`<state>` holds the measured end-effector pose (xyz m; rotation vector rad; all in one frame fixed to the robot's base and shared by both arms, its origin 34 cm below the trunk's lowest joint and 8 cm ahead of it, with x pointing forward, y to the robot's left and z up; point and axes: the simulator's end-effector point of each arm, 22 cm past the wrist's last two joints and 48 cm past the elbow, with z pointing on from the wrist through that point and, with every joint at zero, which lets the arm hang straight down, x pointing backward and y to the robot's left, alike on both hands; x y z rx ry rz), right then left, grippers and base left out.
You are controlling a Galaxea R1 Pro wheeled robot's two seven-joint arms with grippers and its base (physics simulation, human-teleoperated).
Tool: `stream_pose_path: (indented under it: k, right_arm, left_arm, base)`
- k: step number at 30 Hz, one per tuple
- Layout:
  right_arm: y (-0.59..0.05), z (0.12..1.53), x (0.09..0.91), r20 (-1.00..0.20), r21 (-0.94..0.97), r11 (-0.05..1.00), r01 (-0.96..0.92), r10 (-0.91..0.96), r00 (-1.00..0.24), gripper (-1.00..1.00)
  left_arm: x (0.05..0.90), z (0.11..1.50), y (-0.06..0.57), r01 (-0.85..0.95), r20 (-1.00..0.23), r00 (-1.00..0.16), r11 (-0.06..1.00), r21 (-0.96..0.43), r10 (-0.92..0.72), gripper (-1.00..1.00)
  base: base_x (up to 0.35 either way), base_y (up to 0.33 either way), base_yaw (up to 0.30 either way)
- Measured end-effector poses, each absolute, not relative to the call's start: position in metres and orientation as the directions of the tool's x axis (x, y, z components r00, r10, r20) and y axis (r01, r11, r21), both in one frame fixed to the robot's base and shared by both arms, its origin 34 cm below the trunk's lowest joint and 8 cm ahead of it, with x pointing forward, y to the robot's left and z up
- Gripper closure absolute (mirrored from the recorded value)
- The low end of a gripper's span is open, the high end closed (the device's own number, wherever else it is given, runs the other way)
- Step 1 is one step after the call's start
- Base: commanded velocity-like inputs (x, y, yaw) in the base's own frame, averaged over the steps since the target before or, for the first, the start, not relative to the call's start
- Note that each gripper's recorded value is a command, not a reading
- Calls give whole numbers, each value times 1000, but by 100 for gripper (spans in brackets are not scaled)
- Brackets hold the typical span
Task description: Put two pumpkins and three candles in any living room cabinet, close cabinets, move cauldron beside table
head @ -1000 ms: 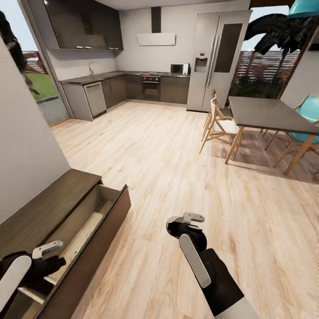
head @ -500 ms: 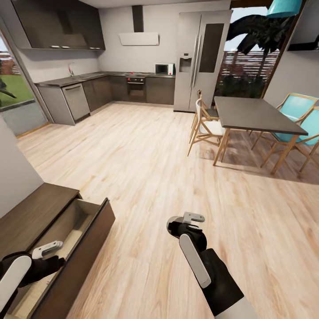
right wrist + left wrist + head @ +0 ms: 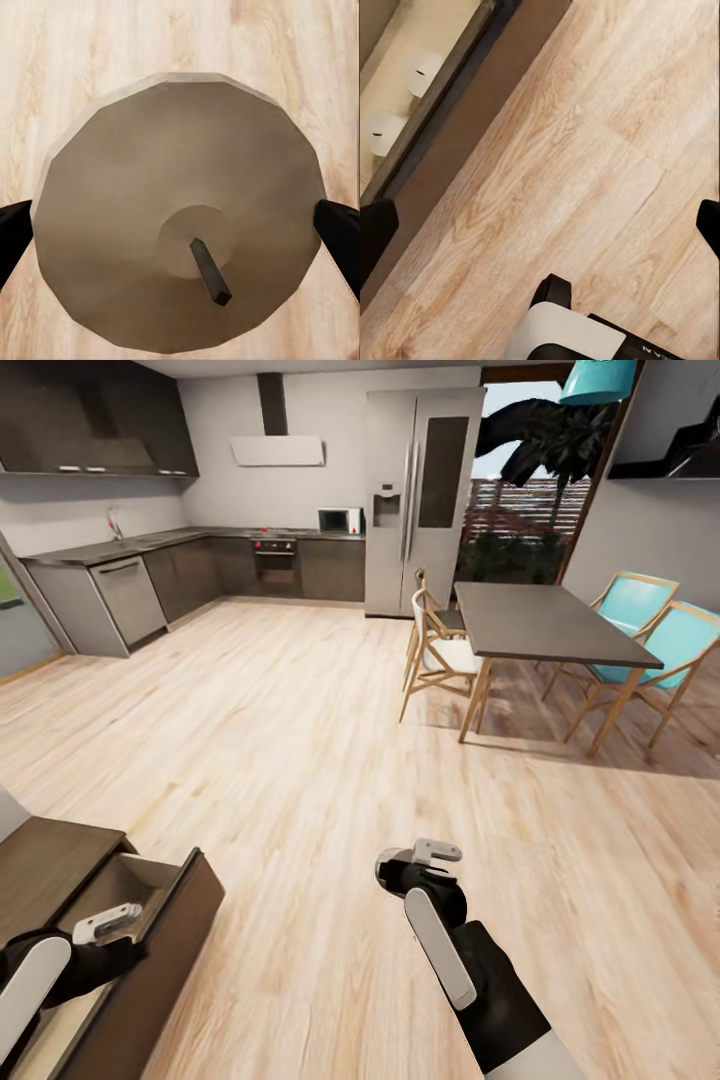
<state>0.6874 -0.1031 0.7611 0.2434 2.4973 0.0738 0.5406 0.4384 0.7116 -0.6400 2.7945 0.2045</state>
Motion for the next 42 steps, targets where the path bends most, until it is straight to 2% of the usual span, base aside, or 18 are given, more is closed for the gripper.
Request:
stream_pose_path:
  k: [6,20,26,33,42]
  right_arm:
    - [-103,763,688,-584,111,982,156,191,-789,100]
    - [-102,763,688,-586,110,982,154,189,-788,100]
    - [-102,766,688,-593,99,984,150,180,-785,100]
    - [-103,769,689,-600,95,984,149,176,-781,100]
    - [-102,775,690,-609,96,984,147,175,-774,100]
  left_arm:
    - [541,713,438,-445,-292,-866,892,75,-407,-100]
    - [541,713,439,-446,-291,-866,892,77,-407,-100]
    - [541,714,438,-444,-293,-866,893,75,-406,-100]
    - [541,712,428,-414,-286,-881,907,78,-378,-100]
    - [544,714,421,-403,-301,-881,912,73,-366,-100]
  base:
    - [342,-1,-215]
    - [342,0,-10]
    - [328,-20,189]
    - [71,-22,241]
    - [207,-164,238]
